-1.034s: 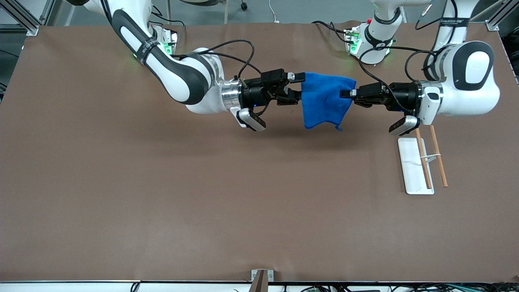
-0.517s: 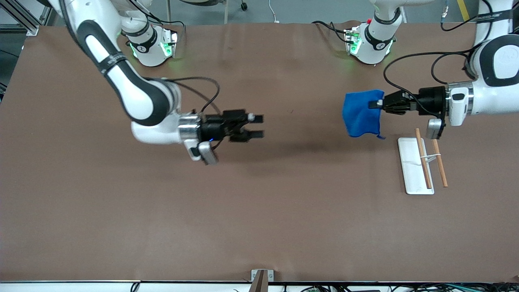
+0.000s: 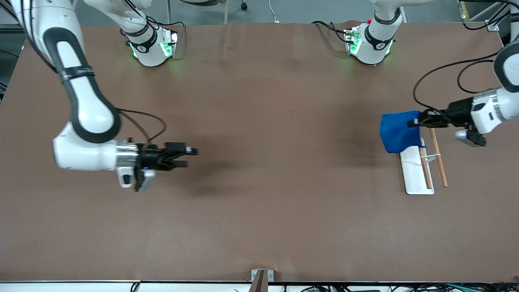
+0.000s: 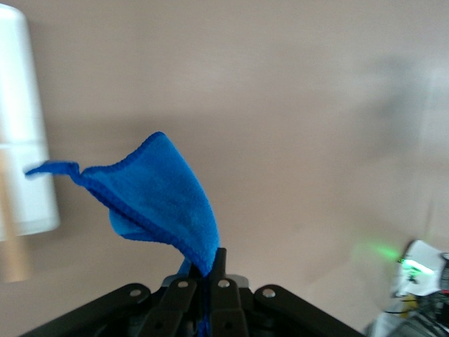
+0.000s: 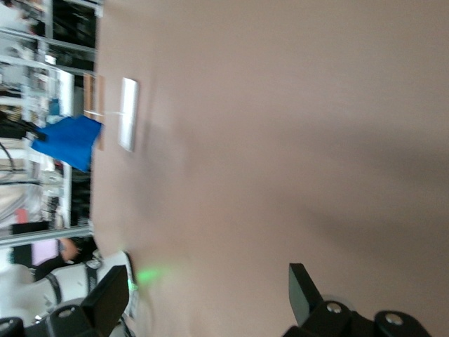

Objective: Right arm passes towel to left arm to hang

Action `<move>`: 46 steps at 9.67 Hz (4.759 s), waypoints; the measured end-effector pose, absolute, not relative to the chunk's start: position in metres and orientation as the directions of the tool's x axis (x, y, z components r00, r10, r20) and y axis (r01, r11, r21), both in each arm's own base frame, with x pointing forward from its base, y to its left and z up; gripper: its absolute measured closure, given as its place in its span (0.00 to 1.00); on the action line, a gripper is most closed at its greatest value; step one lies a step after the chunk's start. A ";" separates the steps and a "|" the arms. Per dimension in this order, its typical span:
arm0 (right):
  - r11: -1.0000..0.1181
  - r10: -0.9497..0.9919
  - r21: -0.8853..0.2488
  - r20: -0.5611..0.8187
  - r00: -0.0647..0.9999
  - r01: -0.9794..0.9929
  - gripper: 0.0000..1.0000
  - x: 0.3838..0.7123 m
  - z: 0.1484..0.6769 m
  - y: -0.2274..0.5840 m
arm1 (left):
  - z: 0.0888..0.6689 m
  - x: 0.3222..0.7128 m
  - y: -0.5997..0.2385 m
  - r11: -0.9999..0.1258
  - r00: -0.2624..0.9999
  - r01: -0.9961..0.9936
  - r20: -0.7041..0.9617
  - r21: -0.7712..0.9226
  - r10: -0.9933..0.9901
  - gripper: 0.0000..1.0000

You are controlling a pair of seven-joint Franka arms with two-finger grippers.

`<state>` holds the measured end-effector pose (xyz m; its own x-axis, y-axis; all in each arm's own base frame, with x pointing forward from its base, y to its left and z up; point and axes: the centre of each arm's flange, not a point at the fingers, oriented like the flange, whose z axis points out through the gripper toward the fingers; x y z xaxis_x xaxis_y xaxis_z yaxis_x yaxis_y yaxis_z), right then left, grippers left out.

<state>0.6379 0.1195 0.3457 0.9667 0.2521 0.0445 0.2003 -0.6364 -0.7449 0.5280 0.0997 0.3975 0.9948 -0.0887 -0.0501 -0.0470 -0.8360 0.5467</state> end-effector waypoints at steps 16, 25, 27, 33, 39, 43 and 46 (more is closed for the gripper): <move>-0.971 -0.234 0.047 0.021 0.972 -0.235 0.00 0.553 0.650 -0.099 | 0.340 0.535 0.237 -0.883 0.998 -0.060 0.024 0.465 -0.056 0.12; -0.964 -0.266 0.025 0.009 0.964 -0.266 0.00 0.542 0.650 -0.112 | 0.548 0.577 0.120 -0.973 0.990 -0.137 0.043 0.186 -0.131 0.00; -0.962 -0.272 0.024 0.005 0.962 -0.272 0.00 0.541 0.649 -0.112 | 0.592 0.565 0.077 -0.987 0.991 -0.121 0.077 0.110 -0.113 0.00; -0.963 -0.268 0.015 0.018 0.963 -0.268 0.00 0.542 0.653 -0.107 | 0.657 0.529 -0.004 -0.995 0.994 -0.003 0.113 0.101 0.009 0.00; -0.966 -0.257 0.008 0.032 0.966 -0.258 0.00 0.545 0.654 -0.101 | 0.676 0.521 -0.009 -0.995 0.999 -0.018 0.049 0.097 -0.013 0.00; -0.966 -0.259 -0.005 0.053 0.964 -0.259 0.00 0.545 0.663 -0.101 | 0.667 0.525 -0.016 -0.998 0.999 -0.033 0.027 0.044 -0.032 0.00; -0.965 -0.261 -0.006 0.054 0.964 -0.261 0.00 0.545 0.664 -0.102 | 0.657 0.535 -0.015 -0.999 0.999 -0.031 0.013 0.044 -0.030 0.00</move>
